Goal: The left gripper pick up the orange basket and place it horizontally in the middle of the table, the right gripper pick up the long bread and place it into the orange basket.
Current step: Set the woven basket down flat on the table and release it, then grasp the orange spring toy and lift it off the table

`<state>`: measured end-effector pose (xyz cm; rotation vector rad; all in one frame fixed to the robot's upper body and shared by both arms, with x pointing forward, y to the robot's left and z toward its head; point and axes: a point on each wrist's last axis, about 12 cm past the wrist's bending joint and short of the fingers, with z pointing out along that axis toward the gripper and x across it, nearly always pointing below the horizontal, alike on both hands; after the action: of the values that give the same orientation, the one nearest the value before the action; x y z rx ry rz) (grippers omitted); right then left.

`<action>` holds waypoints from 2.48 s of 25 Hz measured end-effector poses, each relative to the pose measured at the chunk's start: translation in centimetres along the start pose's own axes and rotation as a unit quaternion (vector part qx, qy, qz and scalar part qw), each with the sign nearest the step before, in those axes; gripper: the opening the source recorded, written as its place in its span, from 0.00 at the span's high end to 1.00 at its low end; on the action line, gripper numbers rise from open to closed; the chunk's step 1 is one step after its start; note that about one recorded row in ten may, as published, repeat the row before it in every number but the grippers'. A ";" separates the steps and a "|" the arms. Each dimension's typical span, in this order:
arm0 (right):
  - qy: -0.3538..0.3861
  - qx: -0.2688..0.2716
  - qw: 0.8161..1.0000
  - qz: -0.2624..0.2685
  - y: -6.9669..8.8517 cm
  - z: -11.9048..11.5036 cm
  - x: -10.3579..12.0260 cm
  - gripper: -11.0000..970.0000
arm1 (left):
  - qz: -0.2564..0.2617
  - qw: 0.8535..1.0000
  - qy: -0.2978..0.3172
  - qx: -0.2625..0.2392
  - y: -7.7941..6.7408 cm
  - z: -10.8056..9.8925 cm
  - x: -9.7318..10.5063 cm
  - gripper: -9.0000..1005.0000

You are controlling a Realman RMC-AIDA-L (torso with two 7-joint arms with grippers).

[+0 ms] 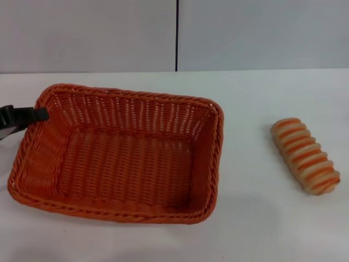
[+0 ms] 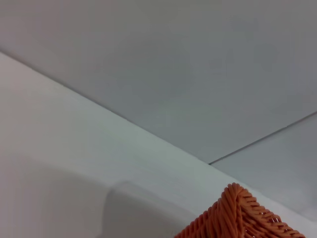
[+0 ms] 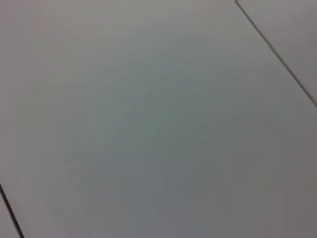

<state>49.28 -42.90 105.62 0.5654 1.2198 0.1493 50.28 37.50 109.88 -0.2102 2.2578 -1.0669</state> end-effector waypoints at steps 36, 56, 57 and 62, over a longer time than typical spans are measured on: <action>0.088 -0.085 0.992 0.019 1.0 1.7 -0.2 0.38 | 0.115 0.962 -0.246 0.032 2.8 -4.1 -0.5 0.39; 0.551 -0.360 0.740 -0.138 13.8 10.0 -3.9 0.29 | 0.298 0.828 -0.459 0.117 0.2 -0.8 5.5 0.40; 0.561 -0.360 0.730 -0.149 14.5 10.1 -3.5 0.28 | 0.298 0.829 -0.458 0.121 0.1 -0.6 5.6 0.40; 0.609 -0.364 0.676 -0.198 17.6 10.3 -1.4 0.26 | 0.293 0.830 -0.458 0.128 -0.3 0.3 6.0 0.40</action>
<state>61.55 -31.82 117.66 -0.6942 2.3536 0.6845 45.68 34.82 107.13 0.0856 1.1640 -0.6860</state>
